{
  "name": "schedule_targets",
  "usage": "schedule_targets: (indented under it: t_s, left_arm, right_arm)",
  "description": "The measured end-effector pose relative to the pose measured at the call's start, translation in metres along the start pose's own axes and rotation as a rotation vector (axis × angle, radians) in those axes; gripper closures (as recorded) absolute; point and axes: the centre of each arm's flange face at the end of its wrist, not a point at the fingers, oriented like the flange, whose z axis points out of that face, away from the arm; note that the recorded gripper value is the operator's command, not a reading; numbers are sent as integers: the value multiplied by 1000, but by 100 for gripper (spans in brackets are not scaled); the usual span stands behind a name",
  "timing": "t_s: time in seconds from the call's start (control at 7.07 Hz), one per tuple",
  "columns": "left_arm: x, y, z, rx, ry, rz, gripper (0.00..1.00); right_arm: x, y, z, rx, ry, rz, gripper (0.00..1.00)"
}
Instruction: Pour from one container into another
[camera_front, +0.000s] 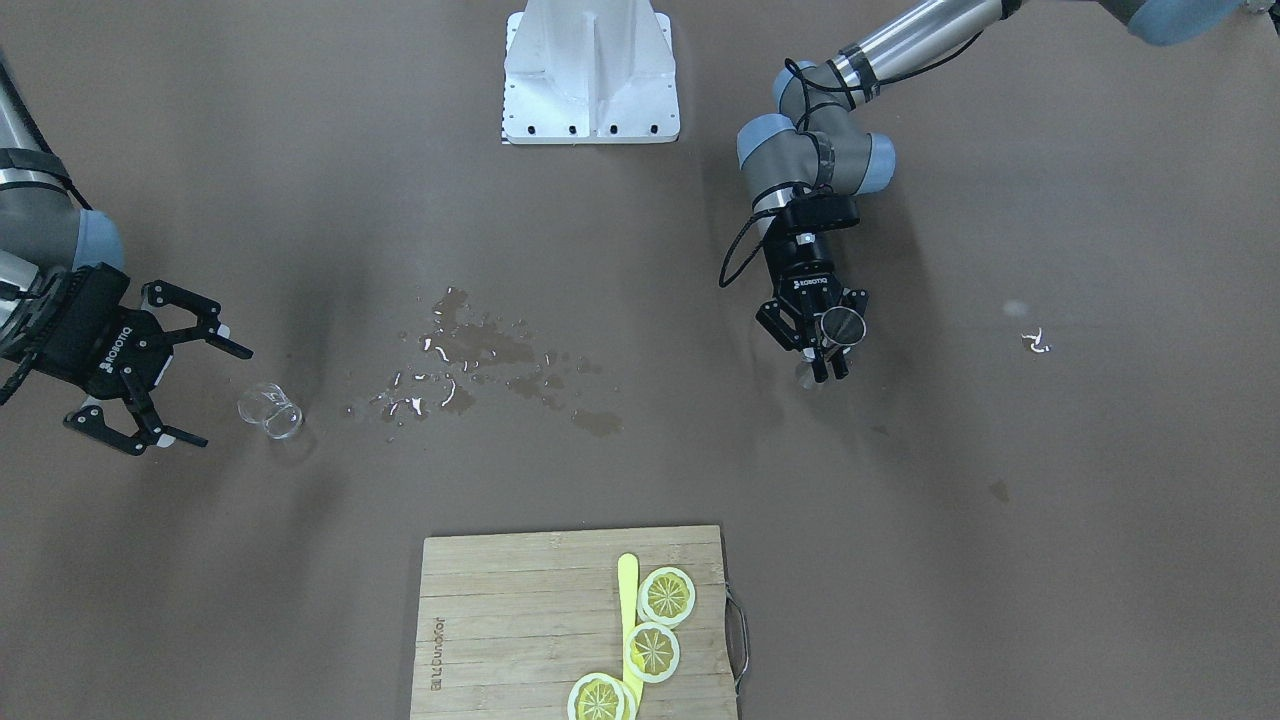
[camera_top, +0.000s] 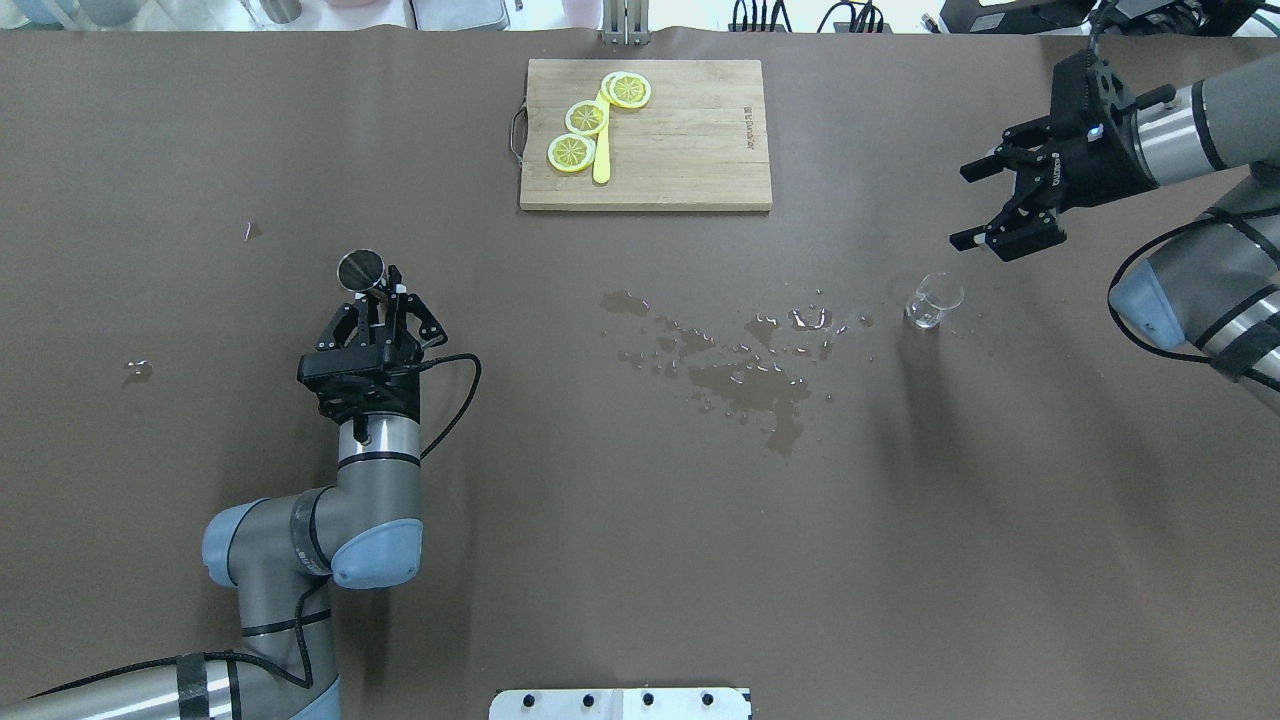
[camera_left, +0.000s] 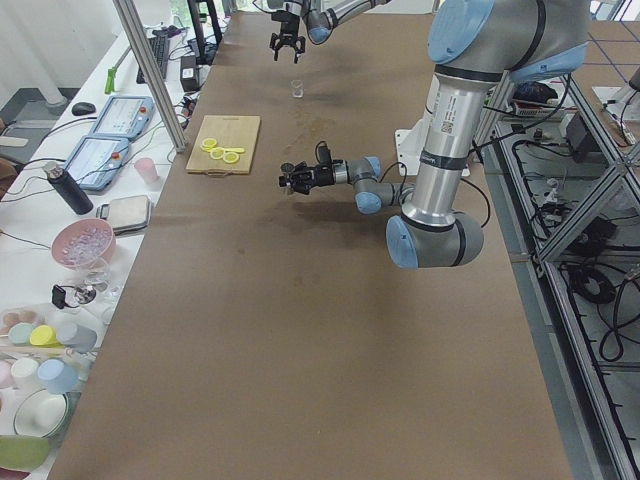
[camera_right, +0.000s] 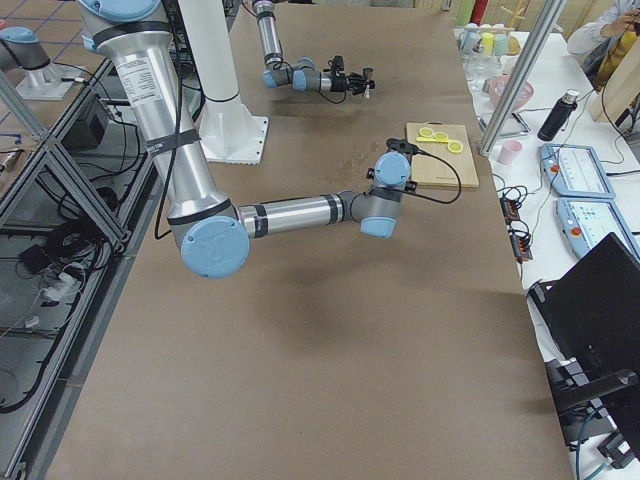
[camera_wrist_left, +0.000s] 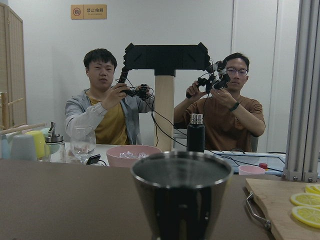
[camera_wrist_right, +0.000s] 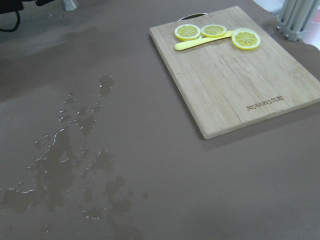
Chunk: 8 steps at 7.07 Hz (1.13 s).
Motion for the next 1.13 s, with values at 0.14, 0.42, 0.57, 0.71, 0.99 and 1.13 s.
schedule_targets:
  t_s: [0.14, 0.42, 0.57, 0.71, 0.99, 1.13]
  left_arm:
    - [0, 3, -1, -1, -2, 6, 100]
    - [-2, 12, -3, 7, -19, 10, 100]
    - [-3, 17, -3, 13, -28, 9, 100]
    - [-4, 20, -3, 15, -34, 11, 100]
    - [-8, 30, -6, 11, -35, 17, 100]
    - [-8, 33, -8, 8, -34, 21, 100]
  right_arm:
    - [10, -5, -12, -50, 22, 74, 0]
    - [39, 1, -34, -178, 82, 277, 0]
    - [56, 10, -47, -252, 127, 399, 0]
    - [71, 22, -59, -320, 186, 498, 0]
    - [90, 51, -88, -428, 300, 644, 0]
    - [93, 73, -106, -469, 335, 713, 0]
